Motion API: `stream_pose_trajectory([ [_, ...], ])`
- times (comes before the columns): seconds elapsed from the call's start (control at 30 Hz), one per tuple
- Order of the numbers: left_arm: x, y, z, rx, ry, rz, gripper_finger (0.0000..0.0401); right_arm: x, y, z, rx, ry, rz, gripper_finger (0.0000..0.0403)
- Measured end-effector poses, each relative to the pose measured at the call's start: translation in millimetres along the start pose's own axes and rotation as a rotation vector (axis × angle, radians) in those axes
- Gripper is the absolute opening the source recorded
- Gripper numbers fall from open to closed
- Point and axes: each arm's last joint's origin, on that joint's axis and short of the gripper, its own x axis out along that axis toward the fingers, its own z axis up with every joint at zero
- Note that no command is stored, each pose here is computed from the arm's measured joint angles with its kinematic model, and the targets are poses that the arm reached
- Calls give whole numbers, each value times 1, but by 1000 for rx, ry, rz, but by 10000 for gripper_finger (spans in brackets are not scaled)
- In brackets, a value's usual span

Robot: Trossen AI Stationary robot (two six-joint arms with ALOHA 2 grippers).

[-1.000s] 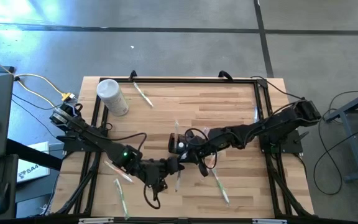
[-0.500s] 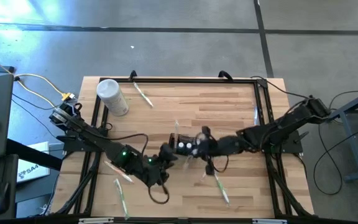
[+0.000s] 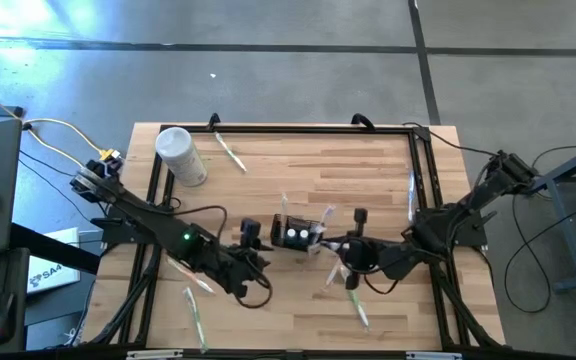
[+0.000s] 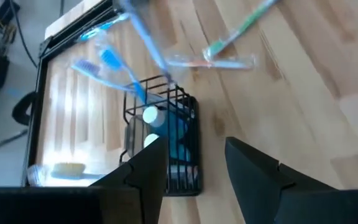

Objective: Pick & Place toothbrushing station
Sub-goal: Put the purple toothbrush into the toothbrush organizer

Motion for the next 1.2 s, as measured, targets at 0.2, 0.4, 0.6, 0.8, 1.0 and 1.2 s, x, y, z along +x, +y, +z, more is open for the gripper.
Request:
stream_pose_trajectory([
  [0.2,-10,30,2,-126,-42,4,159,1,-1,-1,-4,10,-12,8],
  [0.4,-6,76,-5,-236,-39,-65,159,5,-8,-8,-5,67,-79,8],
  [0.6,9,108,-17,-325,-21,-174,159,16,-17,-17,32,145,-104,8],
  [0.8,31,109,-41,-352,8,-196,159,29,-22,-23,39,190,-74,8],
  [1.0,47,100,-60,-374,14,-197,159,43,-23,-32,45,244,-34,8],
  [1.2,50,95,-64,-400,17,-231,159,54,-28,-37,94,285,13,8],
])
